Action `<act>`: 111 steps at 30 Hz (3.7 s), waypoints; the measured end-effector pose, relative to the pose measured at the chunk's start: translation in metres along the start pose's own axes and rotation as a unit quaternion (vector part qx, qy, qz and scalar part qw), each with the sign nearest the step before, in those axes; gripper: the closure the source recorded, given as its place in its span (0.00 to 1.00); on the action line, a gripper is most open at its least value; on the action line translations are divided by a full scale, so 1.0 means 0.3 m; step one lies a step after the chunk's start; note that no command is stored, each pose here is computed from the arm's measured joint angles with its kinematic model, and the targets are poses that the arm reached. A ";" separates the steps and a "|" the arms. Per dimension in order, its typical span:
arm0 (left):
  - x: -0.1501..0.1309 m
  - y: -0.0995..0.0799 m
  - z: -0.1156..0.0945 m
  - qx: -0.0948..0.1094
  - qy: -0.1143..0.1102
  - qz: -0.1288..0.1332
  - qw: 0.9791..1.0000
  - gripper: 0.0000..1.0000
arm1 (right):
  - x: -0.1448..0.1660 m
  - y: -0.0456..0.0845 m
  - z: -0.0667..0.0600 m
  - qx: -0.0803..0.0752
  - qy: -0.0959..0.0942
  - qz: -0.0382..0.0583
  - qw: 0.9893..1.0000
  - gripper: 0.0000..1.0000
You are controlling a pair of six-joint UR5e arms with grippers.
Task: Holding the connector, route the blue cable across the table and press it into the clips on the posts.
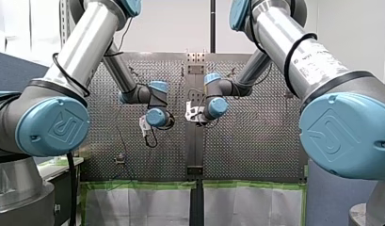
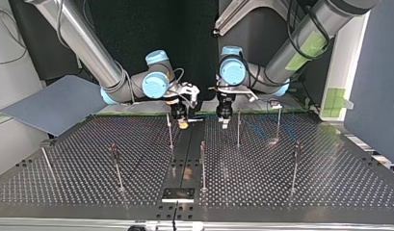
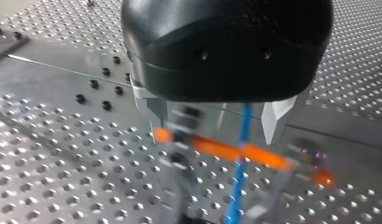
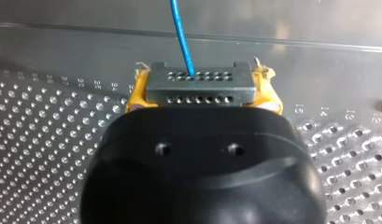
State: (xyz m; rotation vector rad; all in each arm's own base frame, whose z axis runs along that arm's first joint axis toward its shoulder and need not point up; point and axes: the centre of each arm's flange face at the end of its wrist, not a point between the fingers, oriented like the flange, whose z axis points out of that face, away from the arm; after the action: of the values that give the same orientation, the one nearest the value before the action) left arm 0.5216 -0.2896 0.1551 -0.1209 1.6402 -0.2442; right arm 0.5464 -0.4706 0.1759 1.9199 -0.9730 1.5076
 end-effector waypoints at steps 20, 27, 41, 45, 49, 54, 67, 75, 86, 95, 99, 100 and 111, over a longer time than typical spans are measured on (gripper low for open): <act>0.055 -0.002 0.038 -0.016 0.001 0.012 1.000 0.90 | 0.003 0.003 0.002 -0.001 0.001 0.000 1.000 1.00; 0.055 0.003 0.033 -0.030 0.001 0.016 0.999 1.00 | 0.007 0.003 0.002 -0.001 0.002 -0.001 1.000 1.00; -0.074 -0.039 -0.025 -0.041 0.003 0.022 0.999 1.00 | 0.098 -0.003 -0.026 0.000 -0.006 -0.005 1.000 1.00; -0.136 -0.056 -0.050 -0.047 -0.003 0.022 0.999 1.00 | 0.160 -0.005 -0.058 0.001 -0.002 -0.002 1.000 1.00; -0.179 -0.065 -0.079 -0.054 -0.008 0.024 0.998 1.00 | 0.227 -0.004 -0.093 0.000 0.004 0.007 1.000 1.00; -0.231 -0.075 -0.117 -0.053 -0.015 0.022 0.998 1.00 | 0.319 0.010 -0.142 -0.004 0.014 0.021 1.000 1.00; -0.379 -0.144 -0.217 -0.022 -0.037 0.023 0.999 1.00 | 0.508 0.044 -0.296 -0.013 0.015 0.029 0.999 1.00; -0.489 -0.203 -0.265 0.019 -0.062 0.013 0.998 1.00 | 0.604 0.016 -0.393 0.000 0.025 0.024 0.999 1.00; -0.655 -0.250 -0.338 0.047 -0.103 -0.013 0.993 1.00 | 0.769 -0.008 -0.521 0.027 0.066 0.023 0.997 1.00; -0.774 -0.268 -0.326 0.063 -0.128 -0.035 0.989 1.00 | 0.850 -0.001 -0.581 0.040 0.090 0.022 0.995 1.00; -0.764 -0.275 -0.281 0.064 -0.118 -0.031 0.990 1.00 | 0.821 0.009 -0.552 0.041 0.081 0.023 0.996 1.00; -0.757 -0.274 -0.269 0.063 -0.117 -0.030 0.991 1.00 | 0.812 0.012 -0.543 0.041 0.078 0.024 0.996 1.00; -0.682 -0.205 -0.164 0.049 -0.102 -0.028 0.993 1.00 | 0.762 0.044 -0.486 0.038 0.065 0.027 0.997 1.00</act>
State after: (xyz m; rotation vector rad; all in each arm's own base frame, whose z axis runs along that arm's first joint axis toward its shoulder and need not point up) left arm 0.4860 -0.2989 0.3713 -0.1126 1.4210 -0.3437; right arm 0.4774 -0.4195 0.4335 1.8331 -0.9282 1.7006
